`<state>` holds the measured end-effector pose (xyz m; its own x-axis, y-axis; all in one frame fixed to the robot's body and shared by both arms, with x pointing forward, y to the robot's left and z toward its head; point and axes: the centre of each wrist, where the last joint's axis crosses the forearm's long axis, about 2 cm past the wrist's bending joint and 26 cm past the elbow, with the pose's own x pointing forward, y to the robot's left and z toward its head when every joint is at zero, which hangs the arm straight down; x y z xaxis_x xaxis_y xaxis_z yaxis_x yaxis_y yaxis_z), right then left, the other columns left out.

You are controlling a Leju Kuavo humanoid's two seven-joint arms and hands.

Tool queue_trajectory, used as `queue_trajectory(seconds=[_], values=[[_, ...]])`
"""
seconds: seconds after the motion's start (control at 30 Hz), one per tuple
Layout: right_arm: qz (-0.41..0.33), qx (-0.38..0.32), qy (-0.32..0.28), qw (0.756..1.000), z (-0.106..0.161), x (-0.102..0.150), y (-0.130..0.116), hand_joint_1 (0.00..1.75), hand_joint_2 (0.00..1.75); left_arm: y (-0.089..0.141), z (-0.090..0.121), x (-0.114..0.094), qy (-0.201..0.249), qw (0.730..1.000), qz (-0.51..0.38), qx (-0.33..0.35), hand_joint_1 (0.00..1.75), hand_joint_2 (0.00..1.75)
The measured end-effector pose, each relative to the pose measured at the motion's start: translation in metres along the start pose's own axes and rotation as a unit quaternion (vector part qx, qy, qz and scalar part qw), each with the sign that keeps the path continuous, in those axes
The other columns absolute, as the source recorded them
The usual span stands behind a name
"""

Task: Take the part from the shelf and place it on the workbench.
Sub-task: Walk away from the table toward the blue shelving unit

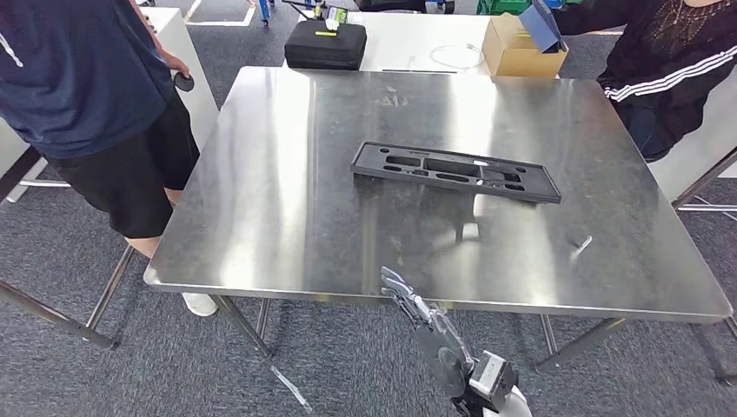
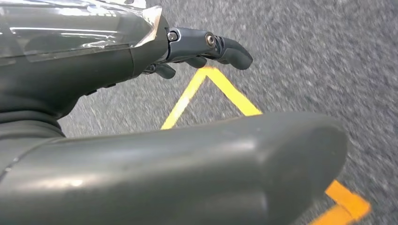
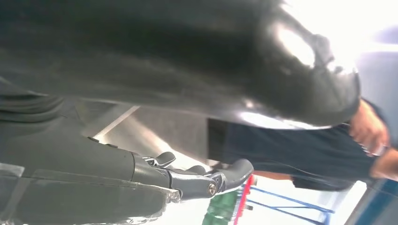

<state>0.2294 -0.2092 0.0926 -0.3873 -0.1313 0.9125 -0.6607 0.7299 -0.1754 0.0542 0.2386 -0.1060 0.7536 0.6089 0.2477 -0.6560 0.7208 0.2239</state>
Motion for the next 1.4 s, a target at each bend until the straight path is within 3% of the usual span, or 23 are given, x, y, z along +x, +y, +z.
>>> queue_trajectory(seconds=[0.17,0.43,0.63,0.77,0.97,1.07,1.3,1.4], values=[[0.027,0.016,0.042,0.999,0.013,-0.008,-0.001,0.0,0.0,0.0,0.0,-0.001,0.001,1.0,0.0,-0.001,0.0,0.0],[-0.012,0.005,0.103,0.995,0.044,-0.036,-0.003,0.0,0.0,0.001,0.0,-0.002,0.001,1.0,-0.002,-0.003,0.0,0.0],[-0.03,-0.032,0.223,0.974,0.09,-0.082,-0.005,0.0,0.0,0.003,-0.001,-0.002,0.007,1.0,-0.005,-0.002,0.0,0.0],[0.005,-0.05,0.344,0.938,0.124,-0.106,-0.004,0.0,0.0,0.005,-0.001,-0.002,0.008,1.0,-0.003,0.001,0.0,0.0],[0.049,-0.102,0.534,0.838,0.151,-0.12,0.006,0.0,0.0,0.007,-0.002,-0.002,0.007,1.0,0.004,0.008,0.0,0.0],[0.043,-0.104,0.574,0.811,0.162,-0.121,0.014,0.0,0.0,0.008,-0.003,-0.002,0.007,1.0,0.004,0.01,0.0,0.0],[0.042,-0.099,0.609,0.786,0.169,-0.122,0.021,0.0,0.0,0.008,-0.003,-0.001,0.007,1.0,0.003,0.011,0.0,0.0],[0.068,-0.084,0.656,0.747,0.167,-0.123,0.022,0.0,0.0,0.008,-0.003,-0.002,0.007,1.0,0.001,0.013,0.0,0.0]])
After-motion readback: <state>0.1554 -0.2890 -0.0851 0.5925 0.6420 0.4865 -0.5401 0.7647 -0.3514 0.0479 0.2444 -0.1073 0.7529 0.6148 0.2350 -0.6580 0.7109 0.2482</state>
